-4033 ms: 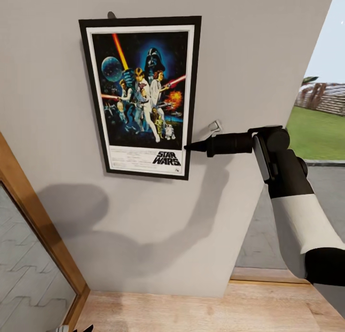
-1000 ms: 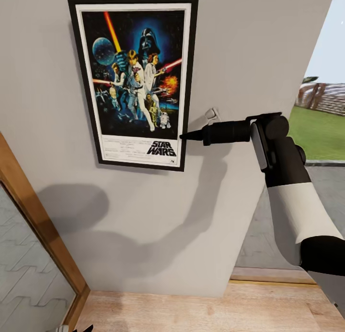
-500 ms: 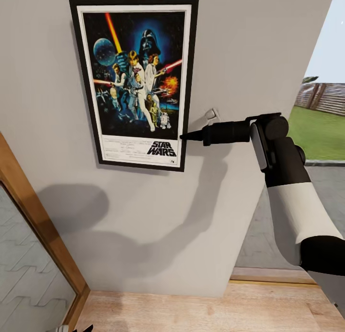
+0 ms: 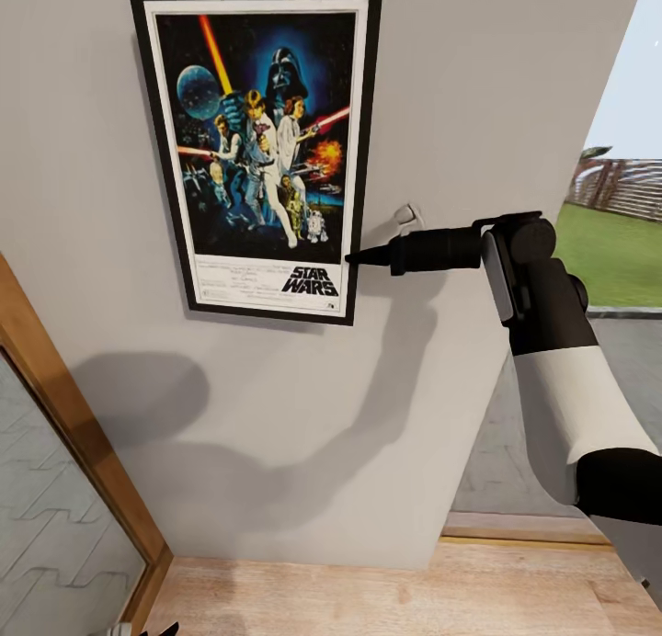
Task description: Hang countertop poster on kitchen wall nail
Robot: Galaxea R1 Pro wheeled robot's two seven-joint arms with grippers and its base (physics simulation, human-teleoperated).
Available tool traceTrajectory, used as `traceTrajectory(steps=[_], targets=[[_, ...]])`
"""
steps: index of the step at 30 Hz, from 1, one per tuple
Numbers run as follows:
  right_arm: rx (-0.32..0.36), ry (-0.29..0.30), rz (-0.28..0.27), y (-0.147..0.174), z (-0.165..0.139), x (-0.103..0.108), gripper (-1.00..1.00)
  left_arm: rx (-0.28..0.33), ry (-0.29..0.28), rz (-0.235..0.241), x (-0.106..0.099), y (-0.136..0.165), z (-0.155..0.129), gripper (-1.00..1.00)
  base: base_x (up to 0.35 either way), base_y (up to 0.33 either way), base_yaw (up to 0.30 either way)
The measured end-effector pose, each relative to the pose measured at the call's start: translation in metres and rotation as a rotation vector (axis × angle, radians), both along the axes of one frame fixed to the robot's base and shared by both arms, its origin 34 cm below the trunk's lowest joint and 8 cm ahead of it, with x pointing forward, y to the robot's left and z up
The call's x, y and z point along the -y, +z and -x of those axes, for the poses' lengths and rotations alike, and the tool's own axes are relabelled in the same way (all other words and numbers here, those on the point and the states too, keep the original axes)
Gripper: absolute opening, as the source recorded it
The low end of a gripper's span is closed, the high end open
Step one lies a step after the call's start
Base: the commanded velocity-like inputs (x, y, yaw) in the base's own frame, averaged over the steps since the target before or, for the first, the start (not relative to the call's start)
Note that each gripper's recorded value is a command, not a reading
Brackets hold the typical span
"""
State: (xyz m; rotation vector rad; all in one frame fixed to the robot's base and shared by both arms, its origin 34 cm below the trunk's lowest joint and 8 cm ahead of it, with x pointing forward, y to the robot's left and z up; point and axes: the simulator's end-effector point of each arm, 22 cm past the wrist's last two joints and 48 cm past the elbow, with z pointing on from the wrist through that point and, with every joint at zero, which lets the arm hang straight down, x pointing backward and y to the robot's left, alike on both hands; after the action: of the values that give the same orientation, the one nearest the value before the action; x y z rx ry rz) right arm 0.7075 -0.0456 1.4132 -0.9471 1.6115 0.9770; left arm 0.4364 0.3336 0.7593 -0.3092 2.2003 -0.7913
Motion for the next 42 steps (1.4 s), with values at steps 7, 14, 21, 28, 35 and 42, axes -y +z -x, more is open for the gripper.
traceTrajectory(steps=[7,14,21,28,35,42], targets=[[0.002,0.001,-0.001,0.0008,0.0006,-0.0002,-1.00,0.000,0.000,-0.001,-0.0004,0.0001,-0.0001,1.00,0.000,0.000,0.000],[0.003,0.001,0.000,0.0008,0.0005,-0.0001,-1.00,0.000,0.000,0.000,0.0001,0.0000,-0.0001,1.00,0.000,0.000,0.000],[0.004,0.001,-0.001,0.0011,0.0008,-0.0002,-1.00,0.000,0.000,0.000,-0.0001,0.0000,0.0000,1.00,0.000,0.000,0.000],[0.005,0.002,-0.001,0.0016,0.0011,-0.0003,-1.00,0.000,0.000,-0.001,-0.0004,0.0000,0.0001,1.00,0.000,0.000,0.000],[0.005,0.002,-0.001,0.0014,0.0009,-0.0002,-1.00,0.000,0.000,0.000,-0.0002,0.0001,-0.0001,1.00,0.000,0.045,0.000],[0.004,0.002,-0.001,0.0013,0.0009,-0.0002,-1.00,0.000,0.000,0.000,-0.0003,0.0001,-0.0001,1.00,0.000,0.084,0.000]])
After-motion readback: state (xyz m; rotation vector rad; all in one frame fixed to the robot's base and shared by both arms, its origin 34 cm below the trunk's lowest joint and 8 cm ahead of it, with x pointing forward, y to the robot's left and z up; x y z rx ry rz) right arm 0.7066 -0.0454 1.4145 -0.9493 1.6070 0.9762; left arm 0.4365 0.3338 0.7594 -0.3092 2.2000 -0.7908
